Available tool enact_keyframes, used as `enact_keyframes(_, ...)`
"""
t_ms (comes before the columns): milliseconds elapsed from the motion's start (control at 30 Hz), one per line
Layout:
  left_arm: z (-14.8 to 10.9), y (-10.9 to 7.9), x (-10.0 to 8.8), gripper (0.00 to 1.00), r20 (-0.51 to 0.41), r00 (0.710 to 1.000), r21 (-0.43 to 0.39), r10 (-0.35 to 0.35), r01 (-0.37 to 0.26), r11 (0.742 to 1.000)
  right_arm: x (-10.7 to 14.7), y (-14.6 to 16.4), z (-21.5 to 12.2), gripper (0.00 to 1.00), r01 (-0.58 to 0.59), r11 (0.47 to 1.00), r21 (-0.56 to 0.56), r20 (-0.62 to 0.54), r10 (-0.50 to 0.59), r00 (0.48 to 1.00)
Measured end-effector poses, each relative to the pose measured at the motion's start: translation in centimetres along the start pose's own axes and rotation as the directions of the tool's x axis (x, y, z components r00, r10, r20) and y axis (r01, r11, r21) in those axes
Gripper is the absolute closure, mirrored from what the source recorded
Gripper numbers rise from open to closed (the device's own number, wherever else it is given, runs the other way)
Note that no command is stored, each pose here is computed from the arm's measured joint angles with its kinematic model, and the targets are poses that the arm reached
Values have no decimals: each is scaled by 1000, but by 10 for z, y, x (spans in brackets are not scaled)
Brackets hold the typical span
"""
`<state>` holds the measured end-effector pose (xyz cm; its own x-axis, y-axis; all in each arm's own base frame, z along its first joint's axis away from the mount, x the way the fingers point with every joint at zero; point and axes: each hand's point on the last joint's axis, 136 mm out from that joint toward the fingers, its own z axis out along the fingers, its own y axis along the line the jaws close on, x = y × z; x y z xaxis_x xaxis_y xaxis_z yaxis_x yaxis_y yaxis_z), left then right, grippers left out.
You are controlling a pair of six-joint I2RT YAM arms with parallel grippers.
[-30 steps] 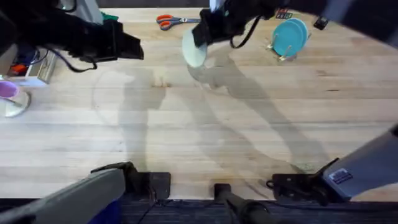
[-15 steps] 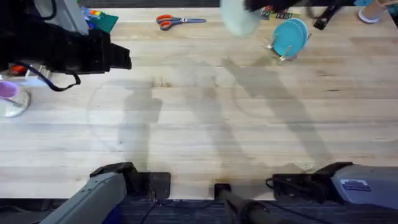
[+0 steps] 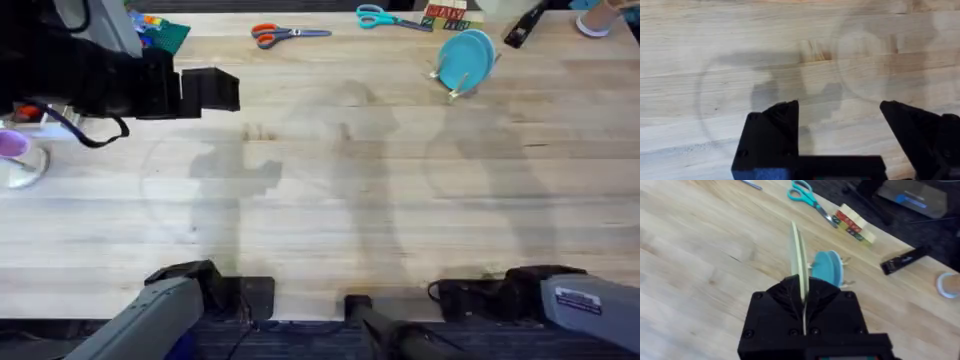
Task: Pick up the plates from the table one by one and place each into a slot on the dish rack.
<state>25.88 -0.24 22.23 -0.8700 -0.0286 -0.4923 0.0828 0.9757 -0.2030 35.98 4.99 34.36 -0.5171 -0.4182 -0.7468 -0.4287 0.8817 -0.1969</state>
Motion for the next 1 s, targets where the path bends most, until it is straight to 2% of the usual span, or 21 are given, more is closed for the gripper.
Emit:
enact_keyframes(233,0,0,2,8,-7,1000,1,-2,2,1000,9,-16,-2,972,112,993,31,-24,-111,994)
enact_keyframes(600,0,0,1,8,-6,1000,1,-2,2,1000,14,-28,-5,972,183,982,55,-38,-181,983)
enact_keyframes(800,0,0,1,8,-6,1000,1,-2,2,1000,19,-40,-6,972,168,984,58,-34,-167,985)
enact_keyframes(1000,0,0,1,8,-6,1000,1,-2,2,1000,32,-57,8,972,118,993,25,-50,-117,992)
